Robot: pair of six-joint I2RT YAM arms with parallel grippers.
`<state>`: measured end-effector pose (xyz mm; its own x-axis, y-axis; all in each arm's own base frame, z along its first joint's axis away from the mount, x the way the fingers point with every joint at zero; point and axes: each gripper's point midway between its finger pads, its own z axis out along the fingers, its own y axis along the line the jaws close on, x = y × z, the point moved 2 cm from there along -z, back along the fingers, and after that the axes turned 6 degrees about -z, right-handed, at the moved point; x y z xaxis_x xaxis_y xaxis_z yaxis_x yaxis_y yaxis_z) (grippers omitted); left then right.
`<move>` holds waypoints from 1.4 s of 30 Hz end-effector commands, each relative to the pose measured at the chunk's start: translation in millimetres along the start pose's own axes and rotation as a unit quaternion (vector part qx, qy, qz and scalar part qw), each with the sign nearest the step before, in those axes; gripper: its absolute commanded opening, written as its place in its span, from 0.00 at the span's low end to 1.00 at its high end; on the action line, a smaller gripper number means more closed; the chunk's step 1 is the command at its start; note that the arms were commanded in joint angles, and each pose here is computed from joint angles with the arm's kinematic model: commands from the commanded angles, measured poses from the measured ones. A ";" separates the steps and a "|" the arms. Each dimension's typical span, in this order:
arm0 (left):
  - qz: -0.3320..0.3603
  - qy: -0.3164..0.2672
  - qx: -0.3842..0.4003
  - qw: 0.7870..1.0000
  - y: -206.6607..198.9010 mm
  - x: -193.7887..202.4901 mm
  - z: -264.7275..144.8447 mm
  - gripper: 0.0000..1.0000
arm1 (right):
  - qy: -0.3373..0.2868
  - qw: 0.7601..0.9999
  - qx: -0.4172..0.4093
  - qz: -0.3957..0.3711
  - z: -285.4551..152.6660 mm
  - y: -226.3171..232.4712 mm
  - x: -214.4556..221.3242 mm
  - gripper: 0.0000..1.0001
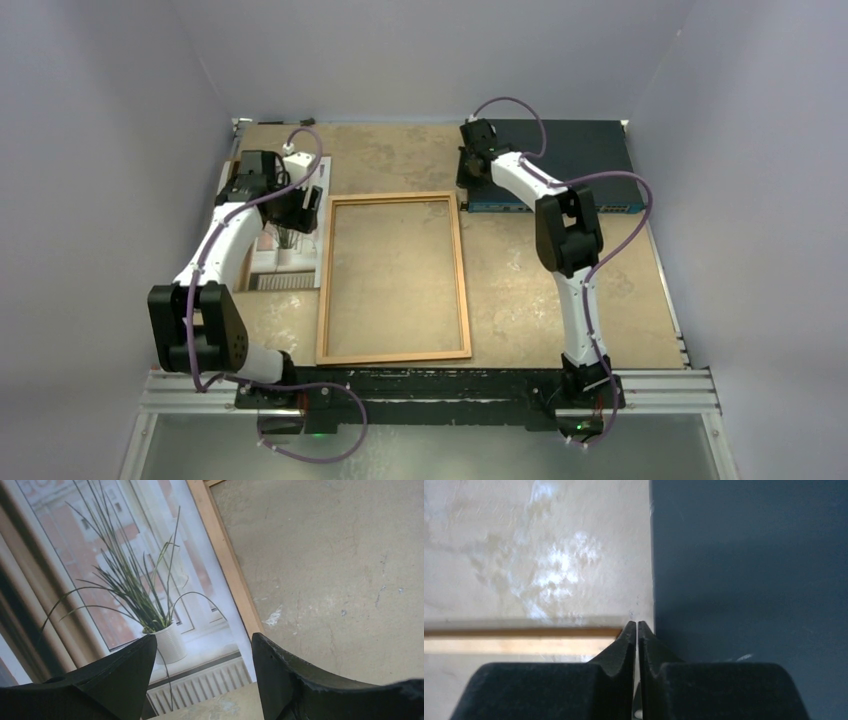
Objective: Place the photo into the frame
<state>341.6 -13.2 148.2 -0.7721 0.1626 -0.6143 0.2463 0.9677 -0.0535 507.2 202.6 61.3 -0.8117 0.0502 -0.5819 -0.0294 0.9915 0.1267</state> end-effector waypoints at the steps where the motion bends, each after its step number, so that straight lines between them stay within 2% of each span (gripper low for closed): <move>1: -0.002 -0.011 -0.017 1.000 21.9 -8.6 -6.3 0.69 | -0.015 0.971 0.238 0.022 -5.0 -149.7 -13.6 0.06; 7: -0.014 -0.007 -0.047 0.999 56.8 -2.3 -9.2 0.69 | -0.037 0.966 0.248 0.060 -17.9 -182.4 -26.5 0.01; 10: -0.020 -0.004 -0.070 0.997 74.9 -0.1 -6.3 0.69 | -0.057 0.970 0.234 0.021 -20.0 -155.6 -39.1 0.05; 14: -0.026 0.000 -0.134 0.991 113.8 -2.2 1.4 0.69 | -0.091 0.983 0.156 -0.017 -33.0 -64.8 -53.4 0.26; 19: -0.053 0.014 -0.228 0.972 184.6 -2.4 -0.1 0.69 | -0.144 0.988 0.028 -0.044 -79.3 62.2 -60.2 0.63; 24: -0.062 0.026 -0.291 0.954 227.2 -0.2 -0.8 0.66 | -0.144 0.982 -0.101 -0.071 -91.0 161.9 -36.4 0.74; 29: -0.061 0.034 -0.333 0.940 240.7 7.6 -2.3 0.60 | -0.124 0.961 -0.212 -0.124 -90.7 255.6 -2.0 0.73; 33: -0.067 0.038 -0.331 0.940 247.0 14.3 -4.0 0.58 | -0.124 0.950 -0.221 -0.184 -103.4 300.2 47.5 0.54; 39: -0.071 0.045 -0.327 0.941 251.3 23.6 -5.1 0.57 | -0.100 0.949 -0.221 -0.203 -91.2 305.0 90.8 0.46; 42: -0.076 0.047 -0.328 0.940 256.6 27.9 -8.0 0.58 | -0.086 0.947 -0.230 -0.206 -86.0 308.0 104.6 0.50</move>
<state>379.1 227.8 121.1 -0.8317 -0.0075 -0.5551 -0.2508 0.8972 0.3636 348.2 505.2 97.9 -0.5849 -0.3151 -0.7474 -0.6148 0.7733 0.1551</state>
